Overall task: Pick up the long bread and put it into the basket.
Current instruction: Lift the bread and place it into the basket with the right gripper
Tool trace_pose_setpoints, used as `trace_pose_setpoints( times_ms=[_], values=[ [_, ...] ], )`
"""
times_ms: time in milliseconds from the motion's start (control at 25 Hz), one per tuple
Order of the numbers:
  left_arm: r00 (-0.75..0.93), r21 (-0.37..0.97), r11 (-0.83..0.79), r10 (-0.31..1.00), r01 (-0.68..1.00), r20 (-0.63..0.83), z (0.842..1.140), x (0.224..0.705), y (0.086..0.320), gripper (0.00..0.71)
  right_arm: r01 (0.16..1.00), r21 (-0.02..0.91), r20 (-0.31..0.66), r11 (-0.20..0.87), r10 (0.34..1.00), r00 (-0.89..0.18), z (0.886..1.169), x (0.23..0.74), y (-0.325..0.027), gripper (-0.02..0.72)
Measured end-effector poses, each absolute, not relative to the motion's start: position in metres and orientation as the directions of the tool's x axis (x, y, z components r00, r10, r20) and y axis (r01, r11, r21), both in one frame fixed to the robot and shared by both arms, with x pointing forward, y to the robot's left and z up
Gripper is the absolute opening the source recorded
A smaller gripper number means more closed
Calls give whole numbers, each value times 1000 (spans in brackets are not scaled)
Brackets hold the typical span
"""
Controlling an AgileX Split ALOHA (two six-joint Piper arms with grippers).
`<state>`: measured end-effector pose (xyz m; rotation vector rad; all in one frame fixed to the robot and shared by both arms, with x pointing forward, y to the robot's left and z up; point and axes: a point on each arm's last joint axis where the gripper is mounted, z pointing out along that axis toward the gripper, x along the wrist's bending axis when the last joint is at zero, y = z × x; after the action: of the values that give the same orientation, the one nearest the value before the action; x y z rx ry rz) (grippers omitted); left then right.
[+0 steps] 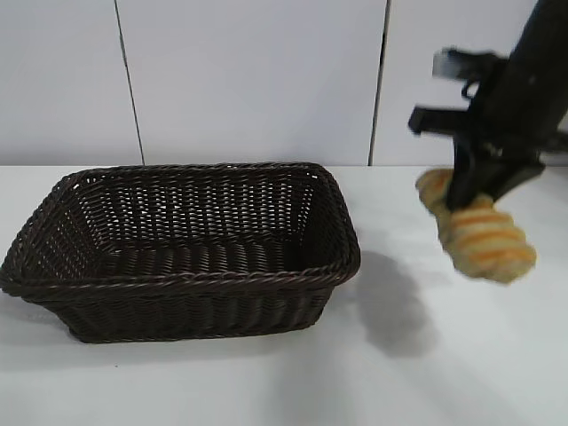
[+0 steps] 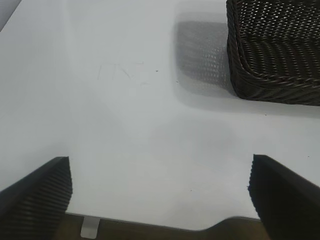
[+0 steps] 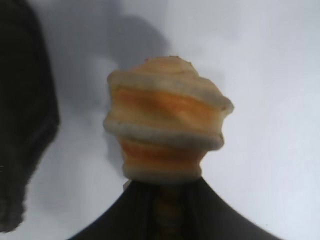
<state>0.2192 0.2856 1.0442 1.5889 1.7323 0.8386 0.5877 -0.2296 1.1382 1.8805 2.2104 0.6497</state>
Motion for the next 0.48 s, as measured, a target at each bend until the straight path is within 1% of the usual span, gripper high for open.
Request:
trace_pose_setpoints(
  times_ms=[40, 120, 320, 400, 480],
  values=[
    [-70, 803, 68, 997, 593, -33, 1044, 219, 286, 694, 889, 443, 147, 111, 970, -194, 1145, 588, -230, 81],
    [-70, 803, 68, 997, 593, -33, 1044, 219, 286, 694, 889, 444, 146, 110, 970, -194, 1148, 587, -230, 81],
    [-70, 803, 68, 997, 593, -33, 1044, 219, 286, 694, 893, 435, 167, 115, 964, -206, 1141, 593, -223, 81],
    [-70, 803, 68, 997, 593, -33, 1044, 219, 286, 694, 884, 445, 166, 142, 957, -237, 1138, 597, -209, 81],
    [-70, 803, 68, 997, 593, -33, 1044, 219, 286, 694, 869, 456, 165, 191, 942, -293, 1133, 601, -185, 81]
  ],
)
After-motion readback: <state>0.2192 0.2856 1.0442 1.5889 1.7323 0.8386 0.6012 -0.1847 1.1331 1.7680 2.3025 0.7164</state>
